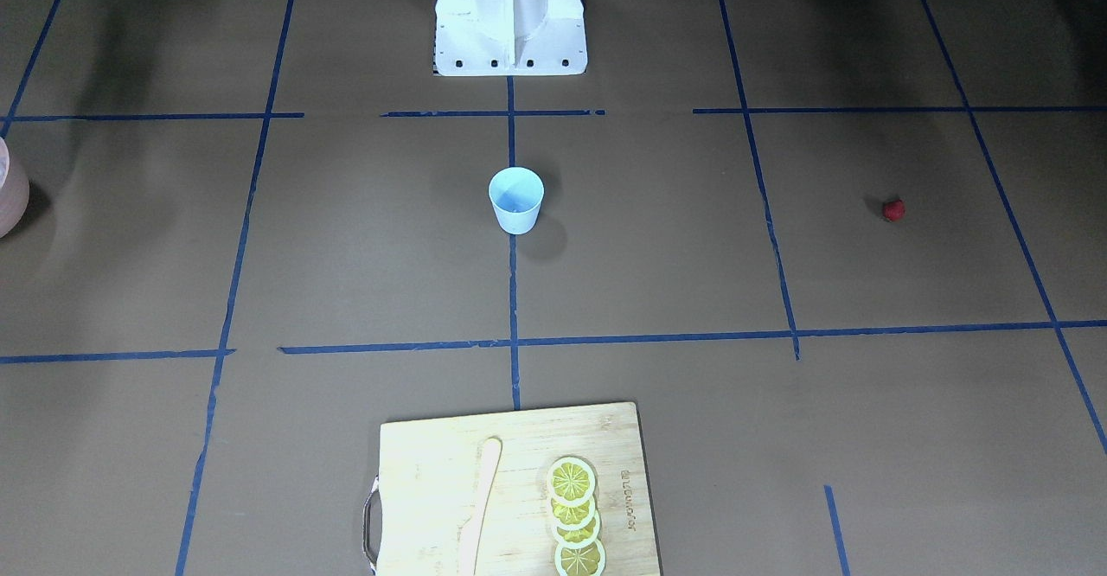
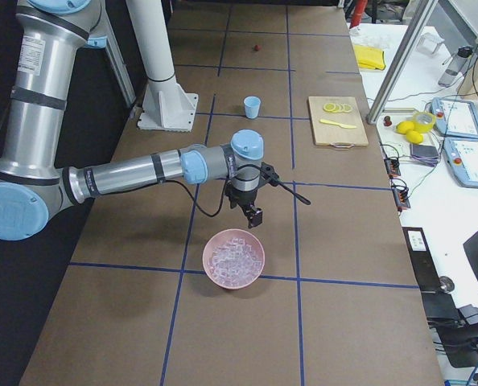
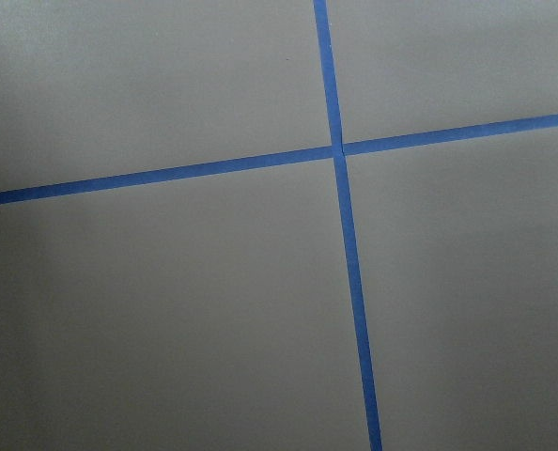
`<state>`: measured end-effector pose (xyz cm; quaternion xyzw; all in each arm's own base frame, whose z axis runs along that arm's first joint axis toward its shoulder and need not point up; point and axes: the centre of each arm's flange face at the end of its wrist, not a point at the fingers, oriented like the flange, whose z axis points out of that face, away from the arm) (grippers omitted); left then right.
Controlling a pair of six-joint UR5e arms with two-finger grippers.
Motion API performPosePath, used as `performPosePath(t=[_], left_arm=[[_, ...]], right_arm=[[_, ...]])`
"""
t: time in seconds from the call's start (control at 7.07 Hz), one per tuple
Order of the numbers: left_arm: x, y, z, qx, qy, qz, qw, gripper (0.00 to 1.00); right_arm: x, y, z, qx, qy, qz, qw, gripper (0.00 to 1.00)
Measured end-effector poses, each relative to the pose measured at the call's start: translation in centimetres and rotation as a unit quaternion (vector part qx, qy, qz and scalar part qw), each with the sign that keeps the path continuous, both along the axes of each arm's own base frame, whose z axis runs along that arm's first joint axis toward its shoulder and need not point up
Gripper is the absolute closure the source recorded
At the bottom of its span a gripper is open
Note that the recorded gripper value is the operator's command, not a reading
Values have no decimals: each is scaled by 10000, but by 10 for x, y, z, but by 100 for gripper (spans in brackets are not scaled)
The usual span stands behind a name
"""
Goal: Put ice and strawberries in cup
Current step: 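Grasp another ice cube from the bowl with the right gripper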
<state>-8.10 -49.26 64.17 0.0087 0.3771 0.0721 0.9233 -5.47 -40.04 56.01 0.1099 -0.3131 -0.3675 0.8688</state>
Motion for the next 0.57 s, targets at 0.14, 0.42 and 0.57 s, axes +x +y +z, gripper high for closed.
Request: performPosePath(t=[0.14,0.42,0.57], left_arm=[[0,0,1,-7,2,0,10000,0],[0,0,1,-15,-1,0,10000,0],[0,1,2,-23,-1,0,10000,0]], right_arm=[[0,0,9,120,26,-232,9997,1],[0,-4,44,360,25,-493,9981,2],[-1,-7,70,456,-11,-479,9978,4]])
